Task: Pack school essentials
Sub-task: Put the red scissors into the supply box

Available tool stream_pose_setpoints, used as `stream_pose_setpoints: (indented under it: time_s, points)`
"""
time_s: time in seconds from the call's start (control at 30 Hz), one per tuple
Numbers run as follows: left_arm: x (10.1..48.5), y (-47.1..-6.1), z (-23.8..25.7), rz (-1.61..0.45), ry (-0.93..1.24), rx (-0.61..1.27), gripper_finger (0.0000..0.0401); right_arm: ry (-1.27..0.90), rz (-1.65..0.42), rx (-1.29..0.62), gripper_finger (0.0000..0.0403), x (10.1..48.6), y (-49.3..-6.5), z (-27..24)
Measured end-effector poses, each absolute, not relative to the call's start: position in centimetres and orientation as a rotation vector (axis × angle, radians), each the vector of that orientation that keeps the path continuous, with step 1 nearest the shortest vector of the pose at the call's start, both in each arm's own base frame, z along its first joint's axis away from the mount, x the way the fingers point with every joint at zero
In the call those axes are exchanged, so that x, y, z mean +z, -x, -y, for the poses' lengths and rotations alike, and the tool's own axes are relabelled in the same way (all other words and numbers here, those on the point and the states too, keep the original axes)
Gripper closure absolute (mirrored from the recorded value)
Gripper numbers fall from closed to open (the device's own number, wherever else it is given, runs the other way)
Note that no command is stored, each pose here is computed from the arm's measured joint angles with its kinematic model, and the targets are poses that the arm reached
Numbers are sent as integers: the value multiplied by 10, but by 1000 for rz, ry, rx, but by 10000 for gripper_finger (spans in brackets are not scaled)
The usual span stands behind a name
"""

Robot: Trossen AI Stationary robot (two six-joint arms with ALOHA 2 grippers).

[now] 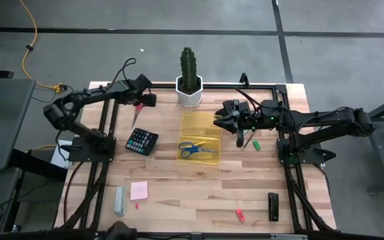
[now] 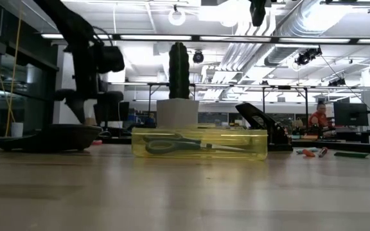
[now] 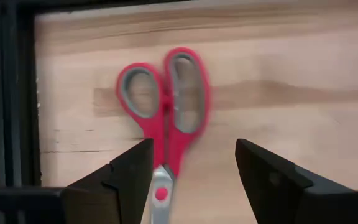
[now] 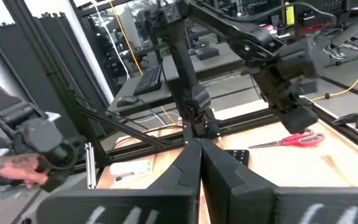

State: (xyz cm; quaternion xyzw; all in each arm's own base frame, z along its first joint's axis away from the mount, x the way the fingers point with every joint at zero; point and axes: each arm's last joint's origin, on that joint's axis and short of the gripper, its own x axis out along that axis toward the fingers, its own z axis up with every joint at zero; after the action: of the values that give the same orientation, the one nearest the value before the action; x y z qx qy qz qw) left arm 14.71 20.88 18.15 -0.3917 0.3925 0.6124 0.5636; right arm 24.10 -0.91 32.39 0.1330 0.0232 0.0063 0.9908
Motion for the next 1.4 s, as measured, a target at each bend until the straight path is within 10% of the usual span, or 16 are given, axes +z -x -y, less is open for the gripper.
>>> stream_pose_setpoints:
  time_s: [1.4]
  points:
    - [124,-198,-222,-938,1059,1527,260,-268,-130,2,403,316,-240,9]
